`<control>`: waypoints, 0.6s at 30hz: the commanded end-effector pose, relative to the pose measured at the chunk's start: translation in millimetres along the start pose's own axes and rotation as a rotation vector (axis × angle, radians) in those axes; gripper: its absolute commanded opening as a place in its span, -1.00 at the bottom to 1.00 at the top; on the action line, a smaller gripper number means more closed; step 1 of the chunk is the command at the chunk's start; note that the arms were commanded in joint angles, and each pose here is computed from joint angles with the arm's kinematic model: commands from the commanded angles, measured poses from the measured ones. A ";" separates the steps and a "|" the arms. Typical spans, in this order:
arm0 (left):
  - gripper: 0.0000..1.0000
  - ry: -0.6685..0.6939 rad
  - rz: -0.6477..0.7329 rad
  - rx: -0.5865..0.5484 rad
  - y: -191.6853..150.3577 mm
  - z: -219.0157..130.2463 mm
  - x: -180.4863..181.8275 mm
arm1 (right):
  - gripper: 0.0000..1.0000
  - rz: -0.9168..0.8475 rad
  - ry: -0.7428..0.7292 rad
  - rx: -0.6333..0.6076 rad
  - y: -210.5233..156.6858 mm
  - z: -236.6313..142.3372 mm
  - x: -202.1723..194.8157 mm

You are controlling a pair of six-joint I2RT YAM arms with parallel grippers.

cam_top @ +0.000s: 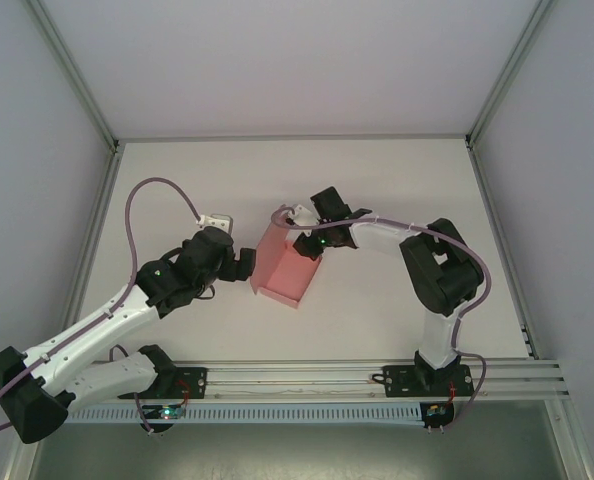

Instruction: Assemble paper box

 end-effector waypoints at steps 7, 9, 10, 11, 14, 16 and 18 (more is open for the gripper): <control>1.00 0.066 -0.042 -0.061 13.6 0.3 6.3 | -0.90 0.318 -0.415 -0.033 -7.4 -25.4 -34.8; 1.00 0.072 -0.051 -0.082 18.8 -1.8 6.2 | -0.93 0.462 -0.562 -0.046 -17.4 -33.7 -42.0; 1.00 0.075 -0.051 -0.091 21.3 -3.2 6.0 | -0.90 0.486 -0.614 -0.041 -21.6 -35.3 -40.9; 1.00 0.078 -0.052 -0.098 24.5 -4.1 5.8 | -0.87 0.531 -0.689 -0.037 -26.5 -39.6 -41.2; 1.00 0.072 -0.023 -0.113 30.5 -3.6 1.4 | -0.85 0.607 -0.771 -0.064 -31.1 -44.5 -34.4; 1.00 0.077 -0.017 -0.117 33.8 -0.8 -0.9 | -0.85 0.628 -0.789 -0.081 -30.5 -44.8 -26.6; 1.00 0.075 -0.009 -0.115 36.1 3.4 -4.9 | -0.77 0.665 -0.820 -0.098 -32.6 -47.1 -19.8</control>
Point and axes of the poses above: each hand's point on the last joint's axis, 136 mm out from that joint toward the fingers, its own z axis out along the fingers, its own x axis along the line the jaws close on, y = z × x, the point moved 3 cm from there along -z, back along the fingers, and after that the axes turned 11 degrees about -z, right-handed, at the moved point
